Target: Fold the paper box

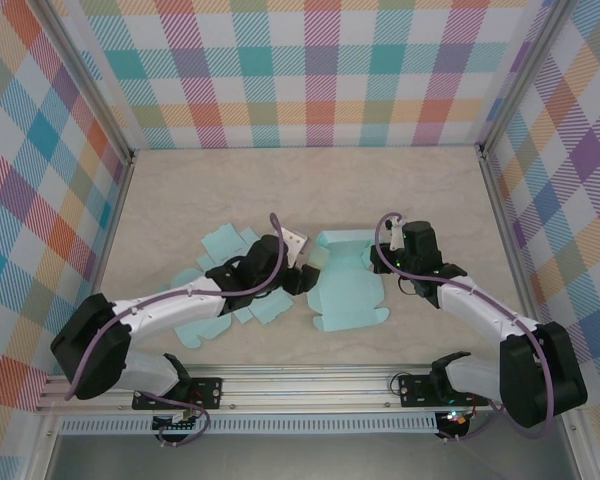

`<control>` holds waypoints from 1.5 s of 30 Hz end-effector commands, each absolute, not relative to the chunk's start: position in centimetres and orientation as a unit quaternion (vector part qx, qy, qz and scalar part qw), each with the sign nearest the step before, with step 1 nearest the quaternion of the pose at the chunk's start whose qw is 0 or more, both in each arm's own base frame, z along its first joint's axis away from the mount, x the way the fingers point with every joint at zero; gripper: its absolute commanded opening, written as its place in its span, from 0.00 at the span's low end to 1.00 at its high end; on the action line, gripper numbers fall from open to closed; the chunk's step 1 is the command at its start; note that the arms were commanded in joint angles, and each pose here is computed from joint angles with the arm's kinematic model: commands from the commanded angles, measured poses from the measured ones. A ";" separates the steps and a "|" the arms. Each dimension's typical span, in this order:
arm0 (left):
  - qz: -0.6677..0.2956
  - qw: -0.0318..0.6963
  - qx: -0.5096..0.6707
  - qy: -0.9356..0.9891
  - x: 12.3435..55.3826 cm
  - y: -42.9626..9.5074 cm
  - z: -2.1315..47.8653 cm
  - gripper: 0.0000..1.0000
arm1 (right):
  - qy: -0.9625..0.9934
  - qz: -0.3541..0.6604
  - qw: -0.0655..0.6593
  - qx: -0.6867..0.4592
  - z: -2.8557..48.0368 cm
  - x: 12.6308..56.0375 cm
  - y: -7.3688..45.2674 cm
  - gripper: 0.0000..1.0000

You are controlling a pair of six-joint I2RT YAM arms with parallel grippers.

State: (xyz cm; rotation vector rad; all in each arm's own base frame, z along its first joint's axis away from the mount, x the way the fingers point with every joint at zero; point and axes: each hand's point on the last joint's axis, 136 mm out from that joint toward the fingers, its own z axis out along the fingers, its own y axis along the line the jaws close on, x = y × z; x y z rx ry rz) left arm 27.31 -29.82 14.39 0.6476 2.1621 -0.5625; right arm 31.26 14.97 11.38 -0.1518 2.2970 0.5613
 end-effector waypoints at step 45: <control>0.094 0.590 -0.038 0.801 36.1 -22.2 20.1 0.16 | 0.901 0.176 0.395 -0.042 14.8 29.4 20.5 0.00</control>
